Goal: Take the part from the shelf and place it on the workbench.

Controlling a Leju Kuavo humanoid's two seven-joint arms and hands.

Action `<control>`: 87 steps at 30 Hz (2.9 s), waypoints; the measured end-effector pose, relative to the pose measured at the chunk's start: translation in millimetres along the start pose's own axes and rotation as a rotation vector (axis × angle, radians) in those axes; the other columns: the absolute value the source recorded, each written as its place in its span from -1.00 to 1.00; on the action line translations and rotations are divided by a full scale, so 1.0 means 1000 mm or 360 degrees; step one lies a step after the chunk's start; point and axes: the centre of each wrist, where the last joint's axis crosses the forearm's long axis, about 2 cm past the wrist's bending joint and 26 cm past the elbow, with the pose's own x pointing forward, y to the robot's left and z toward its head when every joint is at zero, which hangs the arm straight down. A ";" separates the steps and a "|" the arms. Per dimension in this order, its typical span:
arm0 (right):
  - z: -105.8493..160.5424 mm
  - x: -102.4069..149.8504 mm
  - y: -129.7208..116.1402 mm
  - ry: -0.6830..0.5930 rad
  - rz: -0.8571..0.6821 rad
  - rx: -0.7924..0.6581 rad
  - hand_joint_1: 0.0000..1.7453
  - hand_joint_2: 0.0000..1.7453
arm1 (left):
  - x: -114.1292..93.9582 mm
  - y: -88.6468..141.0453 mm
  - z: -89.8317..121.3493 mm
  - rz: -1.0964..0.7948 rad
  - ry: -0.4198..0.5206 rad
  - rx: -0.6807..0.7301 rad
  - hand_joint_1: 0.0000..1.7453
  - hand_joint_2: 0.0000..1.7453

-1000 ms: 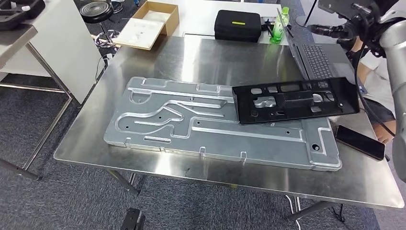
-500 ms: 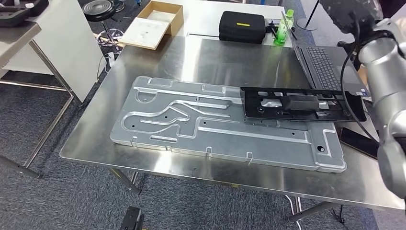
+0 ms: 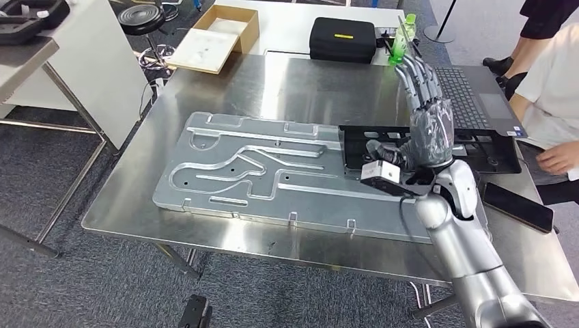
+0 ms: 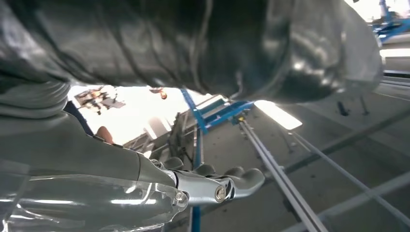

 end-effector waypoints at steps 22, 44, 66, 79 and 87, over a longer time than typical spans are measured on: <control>0.066 0.110 -0.007 -0.0410 0.0126 -0.0176 -1.00 -1.00 | -0.012 -0.001 0.009 -0.0047 0.0097 0.0004 -1.00 -1.00; 0.057 0.122 -0.002 -0.0431 0.0087 -0.0208 -1.00 -1.00 | -0.020 0.010 0.011 -0.0065 0.0142 0.0031 -1.00 -1.00; 0.029 0.126 0.013 -0.0526 0.0054 -0.0208 -1.00 -1.00 | -0.023 0.016 0.011 -0.0017 0.0157 0.0083 -1.00 -1.00; 0.020 0.125 0.013 -0.0560 0.0088 -0.0221 -1.00 -1.00 | -0.017 0.024 0.005 -0.0016 0.0116 0.0126 -1.00 -1.00; 0.018 0.127 0.014 -0.0581 0.0099 -0.0229 -1.00 -1.00 | -0.019 0.031 0.004 -0.0031 0.0111 0.0151 -1.00 -1.00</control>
